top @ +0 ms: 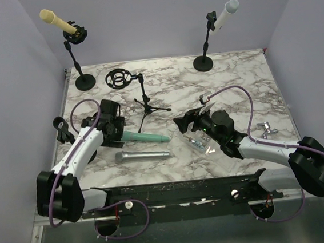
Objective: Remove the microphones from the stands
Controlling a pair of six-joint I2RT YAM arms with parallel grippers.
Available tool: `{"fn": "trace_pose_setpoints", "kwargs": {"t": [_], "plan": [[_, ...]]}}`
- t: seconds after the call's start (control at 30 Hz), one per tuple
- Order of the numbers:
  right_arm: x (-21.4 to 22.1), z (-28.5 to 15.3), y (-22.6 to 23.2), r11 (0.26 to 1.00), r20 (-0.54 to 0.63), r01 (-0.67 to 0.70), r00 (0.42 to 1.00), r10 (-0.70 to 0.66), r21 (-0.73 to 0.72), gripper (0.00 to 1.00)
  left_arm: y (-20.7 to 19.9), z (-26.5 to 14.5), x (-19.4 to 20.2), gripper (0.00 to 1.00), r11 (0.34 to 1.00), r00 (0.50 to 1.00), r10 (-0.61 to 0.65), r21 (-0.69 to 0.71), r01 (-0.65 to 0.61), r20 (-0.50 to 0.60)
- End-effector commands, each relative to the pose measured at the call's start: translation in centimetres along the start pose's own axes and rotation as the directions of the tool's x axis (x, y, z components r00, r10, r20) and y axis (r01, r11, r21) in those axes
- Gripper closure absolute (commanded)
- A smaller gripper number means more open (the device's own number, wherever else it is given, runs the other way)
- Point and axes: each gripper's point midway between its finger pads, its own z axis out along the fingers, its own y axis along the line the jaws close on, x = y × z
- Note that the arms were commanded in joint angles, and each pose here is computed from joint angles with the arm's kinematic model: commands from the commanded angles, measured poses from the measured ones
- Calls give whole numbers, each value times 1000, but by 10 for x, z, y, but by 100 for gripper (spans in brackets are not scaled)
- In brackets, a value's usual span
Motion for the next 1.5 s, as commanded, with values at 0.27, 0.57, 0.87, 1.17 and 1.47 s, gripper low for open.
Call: {"fn": "trace_pose_setpoints", "kwargs": {"t": [0.27,0.57,0.87,1.17,1.47], "plan": [[10,7,0,1000,-25,10,1000,-10,-3,9,-3,-110,-43,25,899,976,134,394,-193,172],[23,35,18,998,-187,-65,981,59,-24,0,-65,-270,-38,7,183,730,276,712,-678,625],[12,74,65,928,-312,-360,896,315,-98,0,-128,-305,5,1,-170,535,486,675,-718,691],[10,112,64,691,-414,-704,685,600,-165,11,-154,-284,7,1,-288,504,541,711,-642,674],[-6,135,58,608,-458,-754,645,612,-249,12,-136,-269,6,2,-372,440,461,618,-693,771]]}}
